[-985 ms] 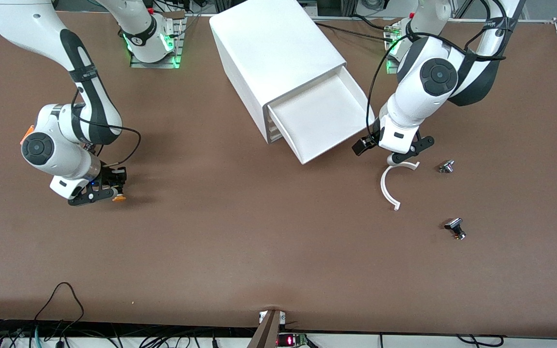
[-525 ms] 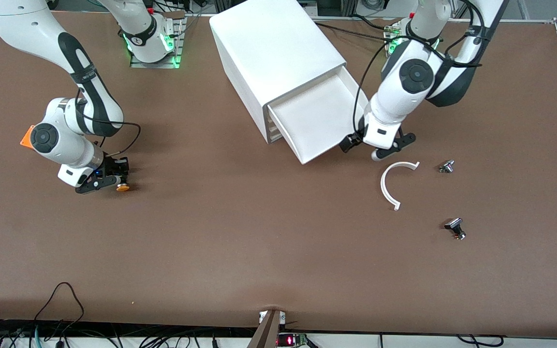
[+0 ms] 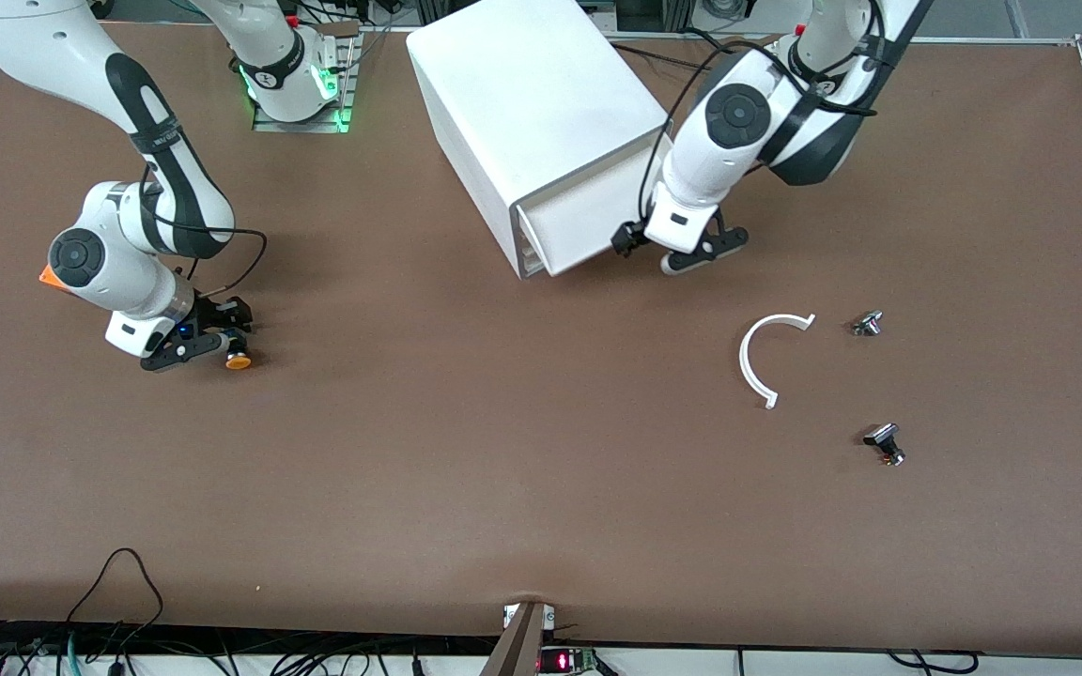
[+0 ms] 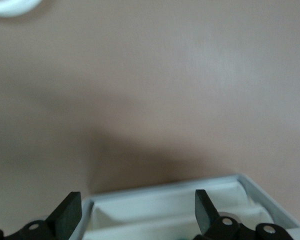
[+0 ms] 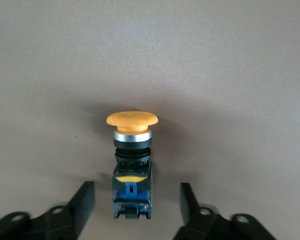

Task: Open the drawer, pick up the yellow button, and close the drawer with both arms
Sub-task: 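Push the drawer shut with the left gripper while the right gripper carries the button, then set the yellow button on the table beside the orange box, open the right gripper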

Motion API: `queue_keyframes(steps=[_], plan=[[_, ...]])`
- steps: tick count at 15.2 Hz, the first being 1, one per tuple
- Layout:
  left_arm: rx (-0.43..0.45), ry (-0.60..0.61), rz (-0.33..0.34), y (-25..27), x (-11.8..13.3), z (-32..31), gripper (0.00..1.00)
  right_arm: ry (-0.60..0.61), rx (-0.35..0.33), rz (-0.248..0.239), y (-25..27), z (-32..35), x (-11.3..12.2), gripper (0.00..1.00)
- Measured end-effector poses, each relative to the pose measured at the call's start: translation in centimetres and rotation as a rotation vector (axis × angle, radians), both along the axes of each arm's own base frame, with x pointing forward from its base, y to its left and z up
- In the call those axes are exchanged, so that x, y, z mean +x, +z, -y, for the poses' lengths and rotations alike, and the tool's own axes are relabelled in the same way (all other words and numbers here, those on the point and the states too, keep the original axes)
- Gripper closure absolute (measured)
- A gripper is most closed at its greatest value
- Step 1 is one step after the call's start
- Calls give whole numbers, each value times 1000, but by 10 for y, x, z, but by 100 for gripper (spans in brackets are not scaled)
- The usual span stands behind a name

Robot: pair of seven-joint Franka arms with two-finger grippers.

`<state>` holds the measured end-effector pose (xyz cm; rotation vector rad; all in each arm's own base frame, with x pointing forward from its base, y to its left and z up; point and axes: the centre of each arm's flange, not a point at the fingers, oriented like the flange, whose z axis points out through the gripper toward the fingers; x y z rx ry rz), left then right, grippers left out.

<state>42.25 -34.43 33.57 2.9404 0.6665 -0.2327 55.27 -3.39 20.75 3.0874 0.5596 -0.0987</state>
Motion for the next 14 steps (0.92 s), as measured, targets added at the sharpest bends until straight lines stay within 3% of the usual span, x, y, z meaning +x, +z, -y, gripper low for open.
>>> queue_keyframes(steps=[2,7,14], plan=[[-22,-17,-32,-2,-20,18,0,3,0,-25,24,-2,15,0],[-17,-82,-63,-4,-50,41,0,20,4,-51,109,-15,60,0],[-17,-104,-56,-1,-59,48,0,-127,47,-110,193,-62,83,0]])
